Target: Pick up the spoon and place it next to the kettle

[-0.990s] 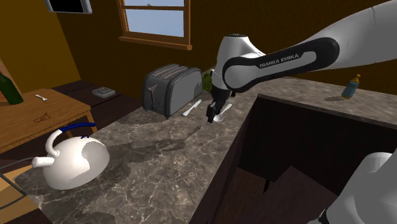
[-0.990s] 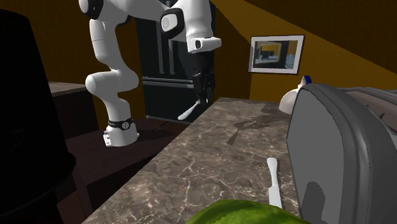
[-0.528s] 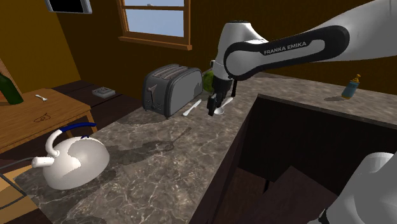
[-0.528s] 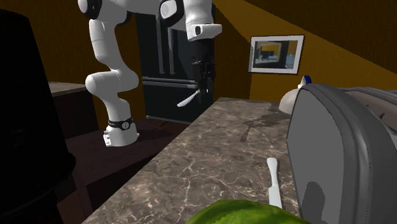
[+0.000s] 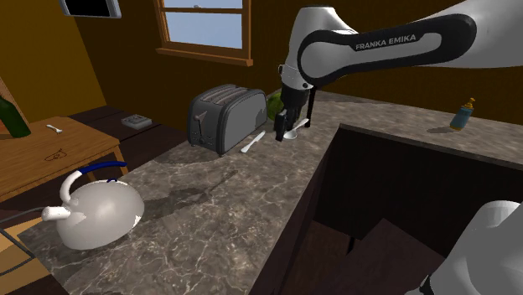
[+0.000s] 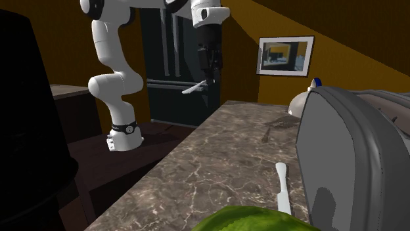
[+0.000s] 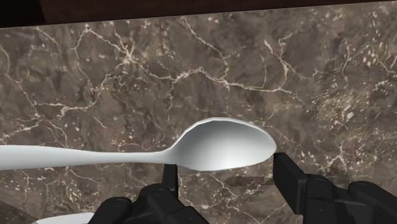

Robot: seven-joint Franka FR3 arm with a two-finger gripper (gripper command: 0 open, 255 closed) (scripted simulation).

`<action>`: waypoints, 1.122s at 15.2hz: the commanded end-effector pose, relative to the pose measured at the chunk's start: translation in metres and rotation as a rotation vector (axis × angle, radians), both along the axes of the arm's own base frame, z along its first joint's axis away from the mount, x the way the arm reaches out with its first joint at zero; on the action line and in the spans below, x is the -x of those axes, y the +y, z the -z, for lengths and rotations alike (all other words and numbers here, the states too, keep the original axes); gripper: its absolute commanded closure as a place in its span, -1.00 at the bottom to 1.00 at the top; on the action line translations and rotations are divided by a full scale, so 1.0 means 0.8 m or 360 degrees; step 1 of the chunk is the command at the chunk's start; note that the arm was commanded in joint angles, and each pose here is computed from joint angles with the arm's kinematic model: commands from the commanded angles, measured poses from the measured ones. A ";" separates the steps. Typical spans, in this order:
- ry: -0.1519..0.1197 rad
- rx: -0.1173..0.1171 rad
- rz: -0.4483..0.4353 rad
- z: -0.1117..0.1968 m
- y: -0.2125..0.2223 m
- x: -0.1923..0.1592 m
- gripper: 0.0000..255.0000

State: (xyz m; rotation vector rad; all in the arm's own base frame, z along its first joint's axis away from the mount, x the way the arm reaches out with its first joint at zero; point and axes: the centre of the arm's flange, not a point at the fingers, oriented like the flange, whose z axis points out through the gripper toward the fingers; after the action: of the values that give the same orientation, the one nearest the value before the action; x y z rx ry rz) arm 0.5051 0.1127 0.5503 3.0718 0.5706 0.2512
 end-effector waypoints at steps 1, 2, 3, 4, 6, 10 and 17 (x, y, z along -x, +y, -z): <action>0.0001 0.0000 0.0000 -0.013 0.000 0.000 1.00; 0.0001 0.0000 0.0000 -0.020 0.000 0.000 1.00; 0.0001 0.0000 0.0000 -0.026 0.000 0.000 1.00; 0.0001 0.0000 0.0000 -0.033 0.000 0.000 1.00; 0.0001 0.0000 0.0000 -0.046 0.000 0.000 1.00; 0.0001 0.0000 0.0000 -0.073 0.000 0.000 1.00; 0.0001 0.0000 0.0000 -0.078 0.098 0.017 1.00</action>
State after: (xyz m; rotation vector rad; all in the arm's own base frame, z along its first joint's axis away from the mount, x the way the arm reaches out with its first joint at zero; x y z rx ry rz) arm 0.4930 0.1772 0.6138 3.0713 0.5727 0.2508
